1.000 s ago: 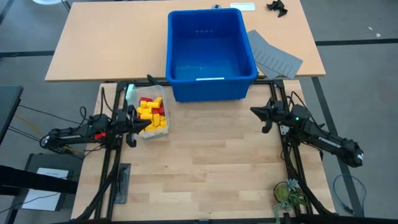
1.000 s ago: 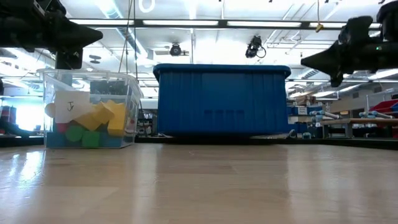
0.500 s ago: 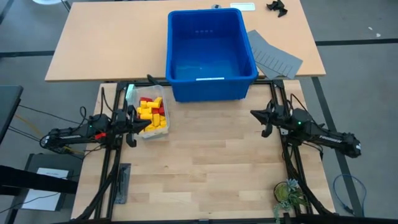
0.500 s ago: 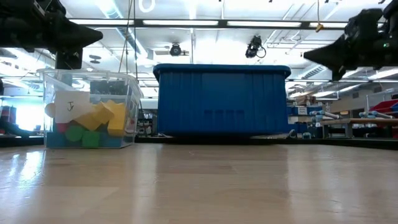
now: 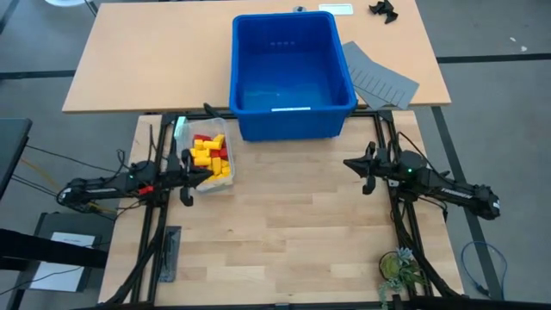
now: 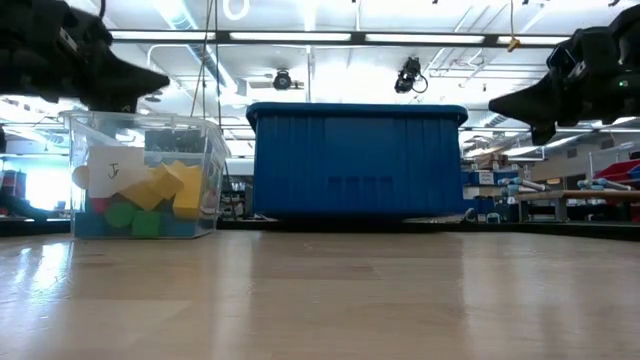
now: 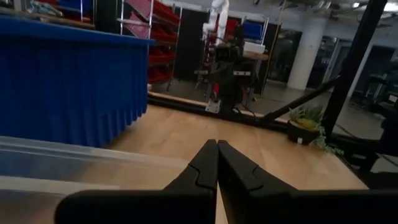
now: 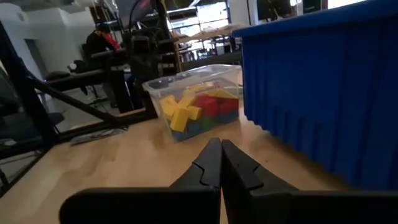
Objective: Sort blocks
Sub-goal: Return to Home Position
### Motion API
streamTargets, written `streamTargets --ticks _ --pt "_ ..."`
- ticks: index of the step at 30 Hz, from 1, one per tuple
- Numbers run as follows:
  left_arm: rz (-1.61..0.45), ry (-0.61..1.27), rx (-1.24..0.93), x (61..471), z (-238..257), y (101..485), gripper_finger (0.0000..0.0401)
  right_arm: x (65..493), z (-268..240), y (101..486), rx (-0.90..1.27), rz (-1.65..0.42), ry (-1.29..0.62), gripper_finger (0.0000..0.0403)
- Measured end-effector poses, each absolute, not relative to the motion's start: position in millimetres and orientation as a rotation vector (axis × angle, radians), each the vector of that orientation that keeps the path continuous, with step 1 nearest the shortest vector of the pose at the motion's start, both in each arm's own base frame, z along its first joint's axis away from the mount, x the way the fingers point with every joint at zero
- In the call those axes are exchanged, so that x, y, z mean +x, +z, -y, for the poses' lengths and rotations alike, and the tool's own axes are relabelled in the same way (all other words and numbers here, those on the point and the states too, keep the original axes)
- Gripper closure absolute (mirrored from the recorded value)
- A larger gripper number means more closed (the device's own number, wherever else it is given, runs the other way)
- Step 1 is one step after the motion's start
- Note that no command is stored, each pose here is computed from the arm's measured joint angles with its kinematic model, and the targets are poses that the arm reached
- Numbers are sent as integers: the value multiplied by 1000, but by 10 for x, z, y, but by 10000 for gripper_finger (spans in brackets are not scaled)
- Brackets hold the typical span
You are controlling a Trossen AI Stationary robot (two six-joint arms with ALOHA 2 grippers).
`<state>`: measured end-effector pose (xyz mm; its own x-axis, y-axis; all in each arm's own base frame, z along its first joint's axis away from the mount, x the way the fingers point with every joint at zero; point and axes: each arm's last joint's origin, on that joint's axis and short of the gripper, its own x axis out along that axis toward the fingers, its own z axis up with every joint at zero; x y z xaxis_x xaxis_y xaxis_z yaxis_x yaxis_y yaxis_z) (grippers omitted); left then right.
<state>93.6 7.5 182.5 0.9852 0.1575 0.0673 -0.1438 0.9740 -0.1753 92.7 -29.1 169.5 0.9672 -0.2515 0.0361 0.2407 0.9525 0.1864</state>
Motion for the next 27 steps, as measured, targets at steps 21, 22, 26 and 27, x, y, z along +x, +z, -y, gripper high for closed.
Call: streamTargets --ticks 21,22,26,27 --pt "116 150 -191 962 -77 1753 384 931 291 1693 181 58 -248 395" --pt "115 150 -191 962 -77 1752 384 931 291 1693 180 58 -248 395" --pt "115 151 -191 962 -77 1753 384 931 291 1694 180 59 -248 396" --pt "115 151 -191 962 -77 1753 384 931 291 1693 180 59 -248 397"
